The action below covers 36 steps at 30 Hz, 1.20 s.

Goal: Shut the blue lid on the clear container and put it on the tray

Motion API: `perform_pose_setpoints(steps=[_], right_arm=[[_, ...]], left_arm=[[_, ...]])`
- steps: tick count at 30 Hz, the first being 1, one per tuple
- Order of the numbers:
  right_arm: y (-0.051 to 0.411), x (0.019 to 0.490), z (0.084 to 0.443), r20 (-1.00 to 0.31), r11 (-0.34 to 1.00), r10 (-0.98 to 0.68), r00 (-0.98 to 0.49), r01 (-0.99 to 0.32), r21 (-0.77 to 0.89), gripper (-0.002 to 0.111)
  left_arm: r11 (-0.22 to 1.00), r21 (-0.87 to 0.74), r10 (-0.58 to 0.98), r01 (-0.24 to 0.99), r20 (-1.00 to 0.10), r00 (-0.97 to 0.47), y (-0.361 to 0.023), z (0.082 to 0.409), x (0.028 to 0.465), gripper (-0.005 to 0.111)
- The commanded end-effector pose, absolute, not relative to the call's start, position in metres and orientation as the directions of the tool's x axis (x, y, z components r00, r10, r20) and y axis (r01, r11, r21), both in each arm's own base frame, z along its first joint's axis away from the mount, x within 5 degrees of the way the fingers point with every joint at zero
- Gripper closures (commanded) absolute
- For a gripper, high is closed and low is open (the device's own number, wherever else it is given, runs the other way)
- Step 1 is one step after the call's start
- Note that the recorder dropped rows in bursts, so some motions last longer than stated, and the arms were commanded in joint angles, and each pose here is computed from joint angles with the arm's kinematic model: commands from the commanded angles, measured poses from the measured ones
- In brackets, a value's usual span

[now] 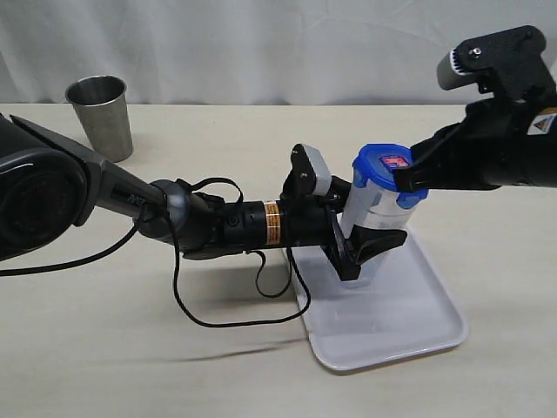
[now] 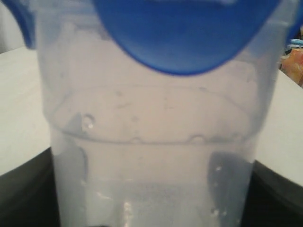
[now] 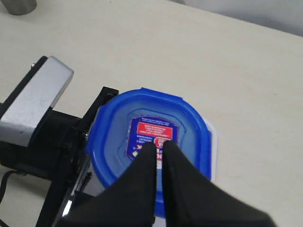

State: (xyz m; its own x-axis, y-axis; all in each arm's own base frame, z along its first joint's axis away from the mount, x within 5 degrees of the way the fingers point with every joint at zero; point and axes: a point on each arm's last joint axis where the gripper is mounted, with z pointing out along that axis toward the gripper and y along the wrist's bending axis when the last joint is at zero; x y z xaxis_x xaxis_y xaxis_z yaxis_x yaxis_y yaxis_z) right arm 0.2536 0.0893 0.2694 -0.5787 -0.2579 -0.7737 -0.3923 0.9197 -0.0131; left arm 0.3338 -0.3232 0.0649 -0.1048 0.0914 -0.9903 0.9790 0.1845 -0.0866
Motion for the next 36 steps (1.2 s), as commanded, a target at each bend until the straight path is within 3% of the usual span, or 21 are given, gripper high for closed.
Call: perform_pose_setpoints(steps=[1,5,7,11,12,13,17,26,36], right_arm=[[0.1,0.271,0.26,-0.734,0.891,-0.298,-0.61,-0.454,0.016,0.104],[0.111,0.281,0.25,-0.717,0.858,-0.316,-0.621,-0.51,0.064,0.104],[0.113,0.282,0.246,-0.708,0.849,-0.328,-0.625,-0.523,0.069,0.104],[0.113,0.282,0.244,-0.699,0.848,-0.332,-0.633,-0.525,0.073,0.104],[0.113,0.282,0.244,-0.699,0.848,-0.332,-0.633,-0.525,0.073,0.104],[0.113,0.282,0.244,-0.698,0.847,-0.332,-0.634,-0.526,0.075,0.104],[0.113,0.282,0.244,-0.697,0.846,-0.333,-0.635,-0.527,0.076,0.104],[0.113,0.282,0.244,-0.697,0.846,-0.333,-0.635,-0.527,0.076,0.104],[0.113,0.282,0.244,-0.697,0.847,-0.333,-0.635,-0.527,0.075,0.104]], left_arm=[[0.191,-0.076,0.187,0.979,-0.976,-0.112,-0.322,0.053,0.332,0.107],[0.17,-0.062,0.214,0.984,-0.972,-0.098,-0.322,0.051,0.33,0.105],[0.17,-0.062,0.214,0.984,-0.972,-0.098,-0.322,0.051,0.33,0.099],[0.168,-0.056,0.215,0.984,-0.972,-0.092,-0.322,0.051,0.33,0.072],[0.17,-0.056,0.218,0.984,-0.972,-0.093,-0.322,0.05,0.33,0.062],[0.174,-0.056,0.22,0.983,-0.971,-0.094,-0.321,0.05,0.331,0.044],[0.216,-0.028,0.277,0.976,-0.957,-0.089,-0.311,0.052,0.342,0.022],[0.081,0.071,0.356,0.994,-0.934,0.037,-0.3,0.061,0.342,0.022],[0.1,0.07,0.411,0.992,-0.911,0.023,-0.268,0.092,0.362,0.023]])
